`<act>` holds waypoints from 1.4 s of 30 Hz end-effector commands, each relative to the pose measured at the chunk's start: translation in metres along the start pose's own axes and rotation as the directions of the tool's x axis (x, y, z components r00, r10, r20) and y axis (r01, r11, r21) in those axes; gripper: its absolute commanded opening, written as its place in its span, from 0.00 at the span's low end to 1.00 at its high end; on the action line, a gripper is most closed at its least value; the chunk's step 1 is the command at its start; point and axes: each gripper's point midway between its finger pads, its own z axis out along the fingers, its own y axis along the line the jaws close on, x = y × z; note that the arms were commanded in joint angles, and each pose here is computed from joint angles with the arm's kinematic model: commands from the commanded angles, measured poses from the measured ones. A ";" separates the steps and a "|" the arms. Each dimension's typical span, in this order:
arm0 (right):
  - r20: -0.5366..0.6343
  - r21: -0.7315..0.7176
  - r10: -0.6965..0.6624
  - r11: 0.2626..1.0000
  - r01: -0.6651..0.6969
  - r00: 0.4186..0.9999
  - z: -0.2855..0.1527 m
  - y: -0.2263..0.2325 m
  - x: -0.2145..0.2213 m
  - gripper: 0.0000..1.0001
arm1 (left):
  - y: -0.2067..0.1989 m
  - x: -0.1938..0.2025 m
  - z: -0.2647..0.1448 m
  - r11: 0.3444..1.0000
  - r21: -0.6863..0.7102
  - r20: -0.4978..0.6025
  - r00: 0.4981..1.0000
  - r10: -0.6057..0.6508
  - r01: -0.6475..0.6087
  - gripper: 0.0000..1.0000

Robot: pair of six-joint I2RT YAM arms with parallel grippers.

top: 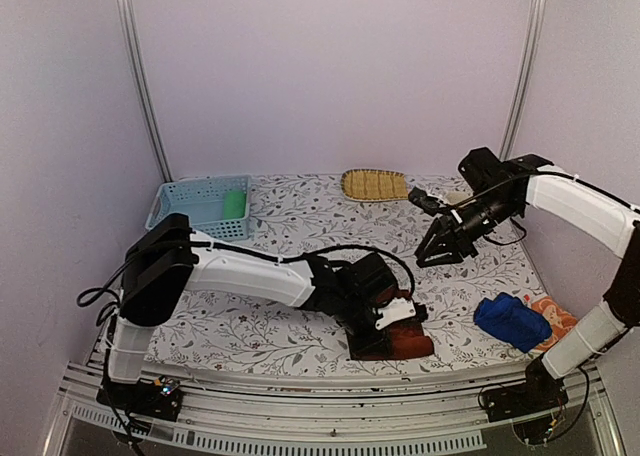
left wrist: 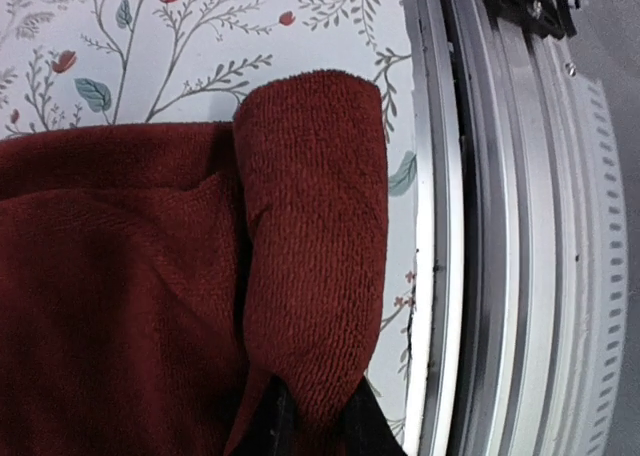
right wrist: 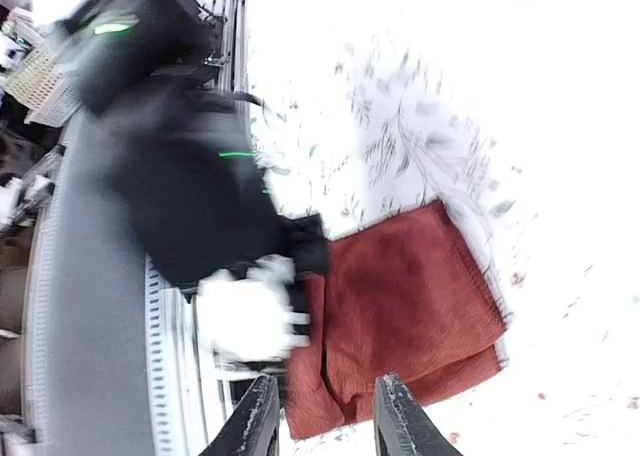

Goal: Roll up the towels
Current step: Roll the towel at the center of the board.

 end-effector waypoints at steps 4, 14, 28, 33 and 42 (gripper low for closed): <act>0.088 0.187 -0.188 0.968 0.169 0.978 -0.023 0.020 -0.005 0.35 | -0.004 0.035 0.015 0.823 0.347 -0.206 0.893 -0.400 0.449 0.06; -0.110 0.176 -0.309 0.929 0.325 0.945 0.023 0.041 0.061 0.34 | 0.007 0.044 0.021 0.680 0.412 -0.261 0.794 -0.549 0.606 0.06; -0.373 0.174 -0.419 0.845 0.506 0.828 0.113 0.025 0.114 0.45 | 0.021 0.057 0.026 0.624 0.405 -0.281 0.741 -0.610 0.668 0.06; -0.432 0.183 -0.408 0.834 0.521 0.804 0.134 0.011 0.126 0.44 | 0.021 0.059 0.028 0.619 0.411 -0.281 0.739 -0.612 0.669 0.10; -0.494 0.095 -0.384 0.868 0.488 0.780 0.149 0.015 0.155 0.15 | 0.037 0.041 0.007 0.707 0.384 -0.175 0.799 -0.576 0.594 0.27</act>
